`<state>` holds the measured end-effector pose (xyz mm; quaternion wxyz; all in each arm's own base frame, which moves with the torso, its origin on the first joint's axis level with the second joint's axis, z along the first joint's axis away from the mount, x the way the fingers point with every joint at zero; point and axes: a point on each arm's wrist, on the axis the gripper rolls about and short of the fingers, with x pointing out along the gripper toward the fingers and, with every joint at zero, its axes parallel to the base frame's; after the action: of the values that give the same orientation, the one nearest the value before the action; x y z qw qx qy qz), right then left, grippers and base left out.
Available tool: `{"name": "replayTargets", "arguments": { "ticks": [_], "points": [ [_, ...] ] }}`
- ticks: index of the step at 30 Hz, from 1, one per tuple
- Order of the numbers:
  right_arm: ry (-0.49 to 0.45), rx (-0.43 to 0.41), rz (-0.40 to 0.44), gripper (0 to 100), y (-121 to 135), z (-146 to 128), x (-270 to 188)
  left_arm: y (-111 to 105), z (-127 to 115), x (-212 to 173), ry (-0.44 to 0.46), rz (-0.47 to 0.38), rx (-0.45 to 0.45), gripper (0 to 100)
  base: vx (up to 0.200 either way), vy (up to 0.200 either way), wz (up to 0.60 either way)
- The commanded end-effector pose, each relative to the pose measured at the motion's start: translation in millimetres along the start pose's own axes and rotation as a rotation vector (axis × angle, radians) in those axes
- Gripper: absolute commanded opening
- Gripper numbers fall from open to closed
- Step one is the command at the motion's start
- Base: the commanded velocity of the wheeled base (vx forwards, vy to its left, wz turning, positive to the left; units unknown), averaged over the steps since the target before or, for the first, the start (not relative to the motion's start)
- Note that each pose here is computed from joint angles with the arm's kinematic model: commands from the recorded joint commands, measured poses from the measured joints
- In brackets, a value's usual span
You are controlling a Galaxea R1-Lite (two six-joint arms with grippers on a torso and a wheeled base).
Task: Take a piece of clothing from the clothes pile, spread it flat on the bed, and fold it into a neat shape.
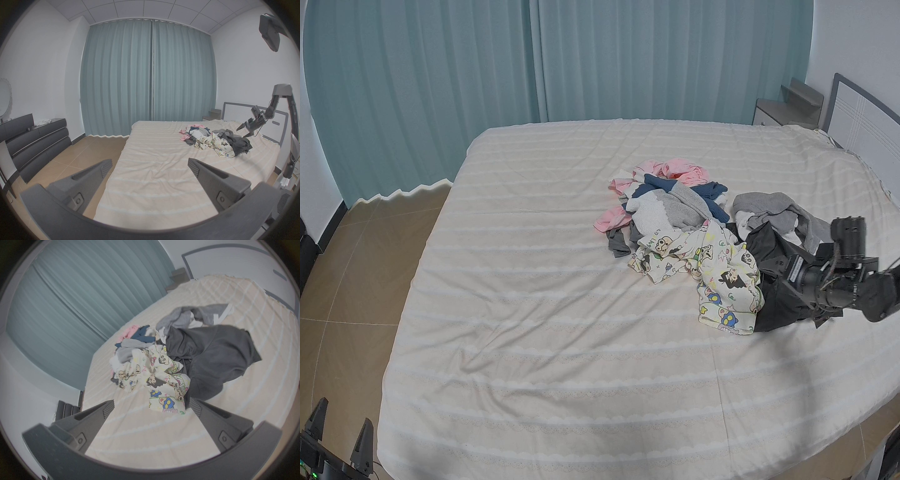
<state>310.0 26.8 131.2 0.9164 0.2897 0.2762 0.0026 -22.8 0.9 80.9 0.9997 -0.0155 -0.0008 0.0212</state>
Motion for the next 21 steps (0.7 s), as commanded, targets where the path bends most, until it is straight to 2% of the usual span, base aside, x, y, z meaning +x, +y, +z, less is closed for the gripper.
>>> {"name": "replayTargets", "arguments": {
  "ticks": [1, 4, 6, 15, 21],
  "points": [
    [0.086, 0.086, -0.112, 100, -36, -45, 136, 0, -5, 0, -0.001, 0.001, -0.006, 100, 0.0, 0.0, 0.0],
    [0.061, 0.019, -0.094, 100, -40, -47, 148, 0, -5, 0, -0.001, 0.001, -0.006, 100, 0.0, 0.0, 0.0],
    [0.032, 0.004, -0.076, 100, -39, -42, 152, 0, -5, 0, -0.001, 0.001, -0.006, 100, 0.0, 0.0, 0.0],
    [0.009, -0.014, -0.04, 100, -26, -39, 157, 0, -5, 0, -0.001, 0.001, -0.006, 100, 0.0, 0.0, 0.0],
    [-0.006, -0.033, -0.066, 100, -27, -39, 157, 0, -5, 0, -0.001, 0.001, -0.006, 100, 0.0, 0.0, 0.0]
  ]
}}
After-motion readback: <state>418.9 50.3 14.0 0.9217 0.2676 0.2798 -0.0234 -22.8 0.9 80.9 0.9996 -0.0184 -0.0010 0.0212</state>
